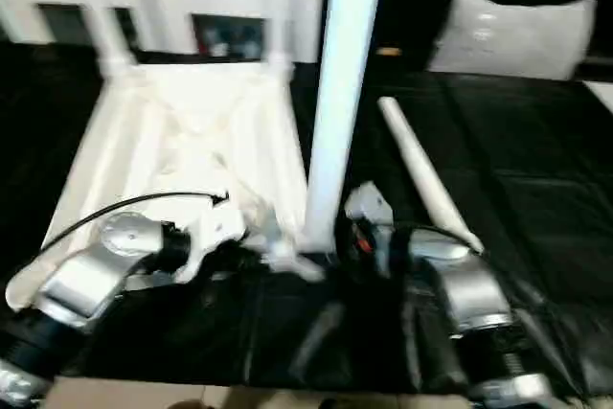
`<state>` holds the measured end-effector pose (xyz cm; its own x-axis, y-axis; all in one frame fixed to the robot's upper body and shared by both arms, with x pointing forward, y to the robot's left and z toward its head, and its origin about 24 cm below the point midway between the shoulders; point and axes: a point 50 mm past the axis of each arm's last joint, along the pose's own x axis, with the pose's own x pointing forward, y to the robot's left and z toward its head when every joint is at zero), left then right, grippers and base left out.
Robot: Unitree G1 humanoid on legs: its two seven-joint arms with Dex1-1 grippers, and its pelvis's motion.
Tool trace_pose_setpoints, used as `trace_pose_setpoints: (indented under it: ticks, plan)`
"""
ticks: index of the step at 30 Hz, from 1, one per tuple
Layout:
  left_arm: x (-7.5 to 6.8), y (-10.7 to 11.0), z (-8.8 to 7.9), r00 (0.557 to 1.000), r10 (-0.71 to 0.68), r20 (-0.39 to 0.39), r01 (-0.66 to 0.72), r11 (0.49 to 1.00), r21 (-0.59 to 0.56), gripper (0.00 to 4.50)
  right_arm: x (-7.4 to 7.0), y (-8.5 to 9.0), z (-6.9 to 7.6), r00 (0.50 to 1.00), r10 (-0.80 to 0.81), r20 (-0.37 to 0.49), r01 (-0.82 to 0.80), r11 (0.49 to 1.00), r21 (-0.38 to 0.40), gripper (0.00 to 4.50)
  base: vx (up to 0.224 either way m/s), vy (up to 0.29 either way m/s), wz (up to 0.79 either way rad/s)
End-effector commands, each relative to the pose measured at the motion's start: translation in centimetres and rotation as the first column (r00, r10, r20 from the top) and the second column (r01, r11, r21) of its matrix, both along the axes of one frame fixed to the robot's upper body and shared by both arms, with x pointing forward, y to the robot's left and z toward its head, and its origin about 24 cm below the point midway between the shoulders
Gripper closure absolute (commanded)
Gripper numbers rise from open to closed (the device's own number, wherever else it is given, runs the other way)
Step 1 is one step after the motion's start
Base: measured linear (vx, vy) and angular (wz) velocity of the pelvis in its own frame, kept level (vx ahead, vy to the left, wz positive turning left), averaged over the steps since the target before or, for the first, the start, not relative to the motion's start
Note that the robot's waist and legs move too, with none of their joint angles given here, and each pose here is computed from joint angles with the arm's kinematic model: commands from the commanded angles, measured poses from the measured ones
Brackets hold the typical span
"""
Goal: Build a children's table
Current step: Rotate leg to tighten
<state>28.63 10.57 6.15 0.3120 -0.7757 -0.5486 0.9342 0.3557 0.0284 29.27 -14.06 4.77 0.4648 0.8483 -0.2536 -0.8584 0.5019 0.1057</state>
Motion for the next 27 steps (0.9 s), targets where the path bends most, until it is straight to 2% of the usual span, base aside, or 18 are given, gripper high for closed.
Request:
trace_pose_setpoints:
  ticks: [1,3,5,6,9,11,16,19,22,24,27]
  plan:
    - [1.2,-2.1,1.5,0.988,0.143,0.065,-0.137,0.987,-0.080,4.50,-0.5,4.0,-0.8,0.998,0.026,-0.052,-0.023,0.999,0.048,1.73,0.000,0.000,0.00]
    - [1.9,-2.8,1.8,0.970,0.233,0.072,-0.225,0.969,-0.106,4.50,-0.4,5.1,-1.0,0.998,-0.033,-0.062,0.036,0.998,0.050,1.73,0.000,0.000,0.00]
    - [2.1,-3.0,1.9,0.962,0.263,0.077,-0.253,0.960,-0.117,4.50,-0.3,5.5,-1.1,0.996,-0.058,-0.066,0.062,0.997,0.050,1.73,0.000,0.000,0.00]
    - [2.5,-3.7,2.1,0.945,0.316,0.085,-0.303,0.943,-0.136,4.50,-0.1,6.6,-1.2,0.991,-0.111,-0.070,0.114,0.992,0.045,1.73,0.000,0.000,0.00]
    - [2.7,-4.5,2.4,0.941,0.319,0.111,-0.304,0.944,-0.131,4.50,0.3,7.4,-1.4,0.975,-0.190,-0.114,0.196,0.980,0.045,1.73,0.000,0.000,0.00]
    - [2.6,-4.6,2.5,0.941,0.317,0.114,-0.303,0.945,-0.125,4.50,0.3,7.4,-1.5,0.973,-0.197,-0.117,0.204,0.978,0.045,1.18,0.000,0.000,0.00]
    - [2.2,-4.0,2.3,0.960,0.246,0.136,-0.236,0.968,-0.089,4.50,0.7,6.9,-1.0,0.970,-0.232,-0.066,0.236,0.970,0.052,0.67,0.000,0.000,0.00]
    - [2.0,-3.7,2.1,0.968,0.213,0.135,-0.204,0.976,-0.081,4.50,0.7,6.6,-0.9,0.968,-0.245,-0.048,0.248,0.967,0.060,0.52,0.000,0.000,0.00]
    - [1.8,-2.9,1.8,0.975,0.175,0.140,-0.168,0.984,-0.056,4.50,0.5,5.6,-0.4,0.979,-0.202,-0.017,0.202,0.975,0.089,0.22,0.000,0.000,0.00]
    - [1.3,-2.1,1.6,0.983,0.114,0.143,-0.109,0.993,-0.041,4.50,0.2,4.0,-0.1,0.990,-0.139,0.020,0.137,0.987,0.081,0.03,0.000,0.000,0.00]
    - [1.1,-1.8,1.4,0.986,0.091,0.137,-0.086,0.995,-0.040,4.50,0.0,3.1,0.3,0.995,-0.084,0.046,0.080,0.993,0.086,0.03,0.000,0.000,0.00]
